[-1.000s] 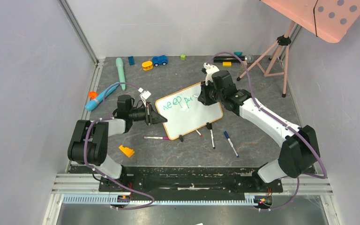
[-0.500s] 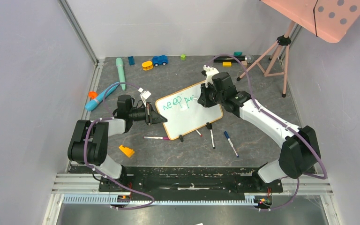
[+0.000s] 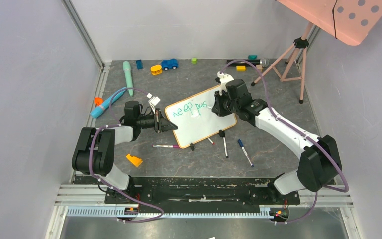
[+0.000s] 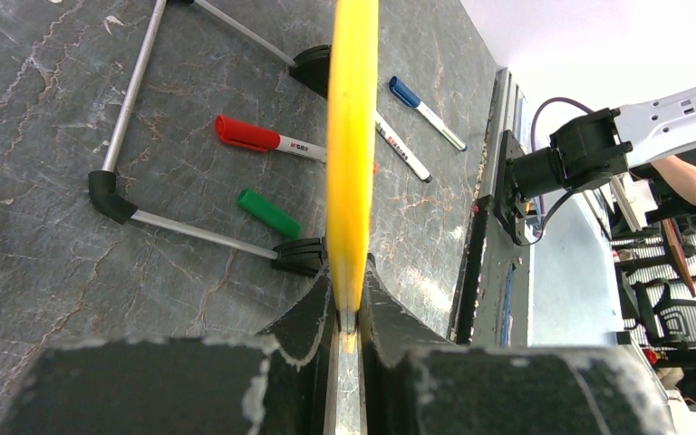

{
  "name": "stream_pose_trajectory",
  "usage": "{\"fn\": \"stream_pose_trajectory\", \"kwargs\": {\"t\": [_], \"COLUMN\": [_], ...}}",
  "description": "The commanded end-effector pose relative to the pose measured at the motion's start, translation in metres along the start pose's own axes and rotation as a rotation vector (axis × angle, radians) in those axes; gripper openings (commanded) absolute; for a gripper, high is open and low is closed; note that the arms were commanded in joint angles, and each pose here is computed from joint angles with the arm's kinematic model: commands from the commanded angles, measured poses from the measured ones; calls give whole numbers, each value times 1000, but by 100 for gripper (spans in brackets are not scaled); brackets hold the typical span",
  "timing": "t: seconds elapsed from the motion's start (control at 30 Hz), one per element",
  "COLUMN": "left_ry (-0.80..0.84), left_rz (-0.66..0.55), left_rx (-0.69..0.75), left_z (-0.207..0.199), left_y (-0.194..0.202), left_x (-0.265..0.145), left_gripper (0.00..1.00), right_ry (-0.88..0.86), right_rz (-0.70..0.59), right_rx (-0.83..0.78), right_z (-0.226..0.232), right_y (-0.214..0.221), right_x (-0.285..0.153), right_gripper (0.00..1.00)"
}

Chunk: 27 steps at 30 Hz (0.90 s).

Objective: Write a sentence on the whiteboard

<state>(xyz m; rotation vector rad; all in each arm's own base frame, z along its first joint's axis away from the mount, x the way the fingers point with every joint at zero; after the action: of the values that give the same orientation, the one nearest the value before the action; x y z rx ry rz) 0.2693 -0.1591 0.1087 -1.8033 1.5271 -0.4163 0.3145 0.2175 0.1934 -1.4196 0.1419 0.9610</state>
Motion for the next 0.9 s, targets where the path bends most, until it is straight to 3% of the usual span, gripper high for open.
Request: {"fn": "stream_pose_trajectory", "kwargs": {"t": [0.0,0.37,0.6,0.87], "left_ry": [30,29,29,30], "left_rz": [9,8,8,9], "left_rx": [30,32,34,34], "left_z": [-8,-8,-8,-9], "left_y": [-4,-4,-4,-4], "left_x": [1,0,0,0], "left_gripper": [2,2,2,2], "right_ry": [-31,-106,-57,-23], "right_rz": [-46,-99,-167,-157], "right_rx": [4,-12,-15,-15], "right_z": [4,17,11,4], "right_y": [-8,-30,-52,-56], "right_x": [-5,-10,-23,-16], "right_gripper": [0,0,0,0]}}
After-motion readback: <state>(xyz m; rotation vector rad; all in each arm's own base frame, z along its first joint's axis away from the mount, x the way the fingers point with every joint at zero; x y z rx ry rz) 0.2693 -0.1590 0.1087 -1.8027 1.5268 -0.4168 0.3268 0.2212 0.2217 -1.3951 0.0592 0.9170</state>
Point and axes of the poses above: each gripper's point midway between its finger pads, its own x axis out along the fingers, its own z axis along the line the jaws close on, y = z × x, the point moved 4 cm from there along -x, back along the fingers
